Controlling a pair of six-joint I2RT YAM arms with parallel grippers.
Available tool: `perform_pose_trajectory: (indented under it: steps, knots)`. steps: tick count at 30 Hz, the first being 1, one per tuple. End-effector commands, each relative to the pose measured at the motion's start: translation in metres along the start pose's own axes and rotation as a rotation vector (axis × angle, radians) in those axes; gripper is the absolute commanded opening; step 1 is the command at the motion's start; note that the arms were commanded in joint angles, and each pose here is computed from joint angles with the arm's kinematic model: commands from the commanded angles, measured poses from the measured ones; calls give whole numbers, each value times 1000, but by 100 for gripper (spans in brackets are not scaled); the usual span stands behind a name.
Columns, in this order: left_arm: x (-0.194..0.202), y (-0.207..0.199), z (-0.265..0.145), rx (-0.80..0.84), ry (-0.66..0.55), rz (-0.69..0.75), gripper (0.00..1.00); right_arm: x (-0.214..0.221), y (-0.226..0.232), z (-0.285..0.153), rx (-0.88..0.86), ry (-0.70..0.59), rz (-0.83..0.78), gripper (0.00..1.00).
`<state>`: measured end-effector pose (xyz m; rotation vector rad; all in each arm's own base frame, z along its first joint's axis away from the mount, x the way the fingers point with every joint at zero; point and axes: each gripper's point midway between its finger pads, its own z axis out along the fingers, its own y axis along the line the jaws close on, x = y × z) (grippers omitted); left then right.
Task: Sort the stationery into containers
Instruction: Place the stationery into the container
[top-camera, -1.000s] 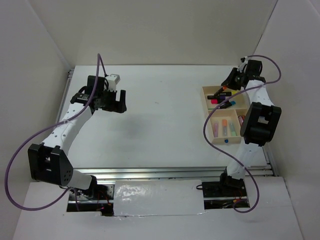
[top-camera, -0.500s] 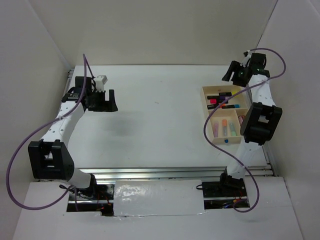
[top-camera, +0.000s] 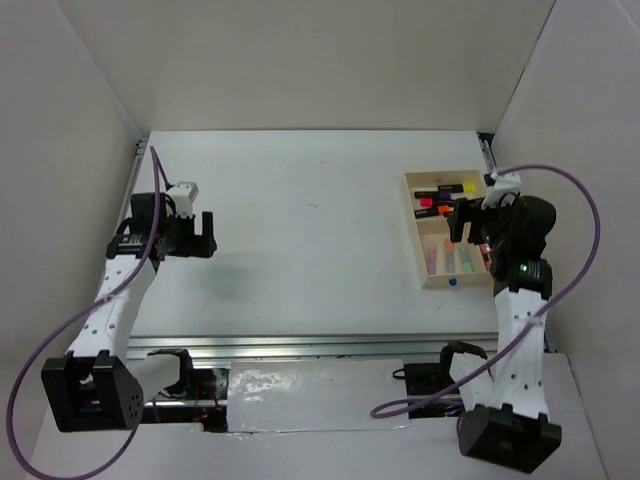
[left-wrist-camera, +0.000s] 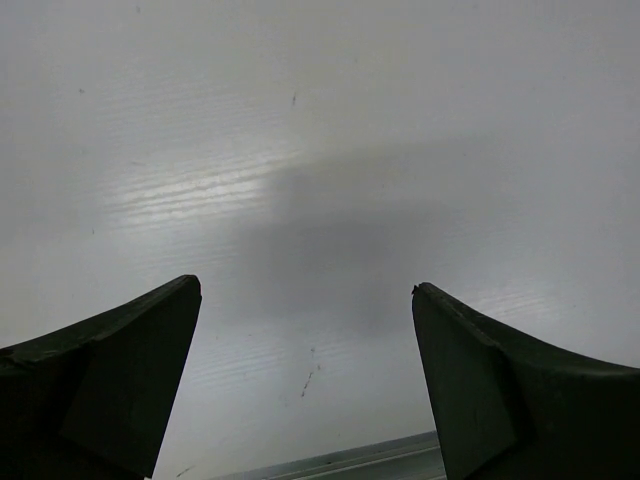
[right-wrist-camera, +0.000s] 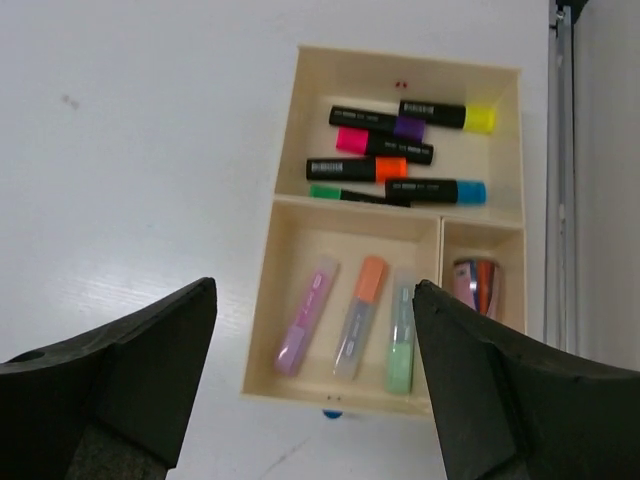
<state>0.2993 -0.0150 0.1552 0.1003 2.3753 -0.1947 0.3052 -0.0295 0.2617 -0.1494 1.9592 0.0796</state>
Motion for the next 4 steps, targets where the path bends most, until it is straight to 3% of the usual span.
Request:
perform_pose_trajectory:
  steps: [1,4]
  knots:
    - [4,8,-7,-47,-62,48,99,25,-1,-11,42,-32,-82,86]
    - [4,7,-17,-61,-112,64,99,35,9,-23,39,-62,-78,88]
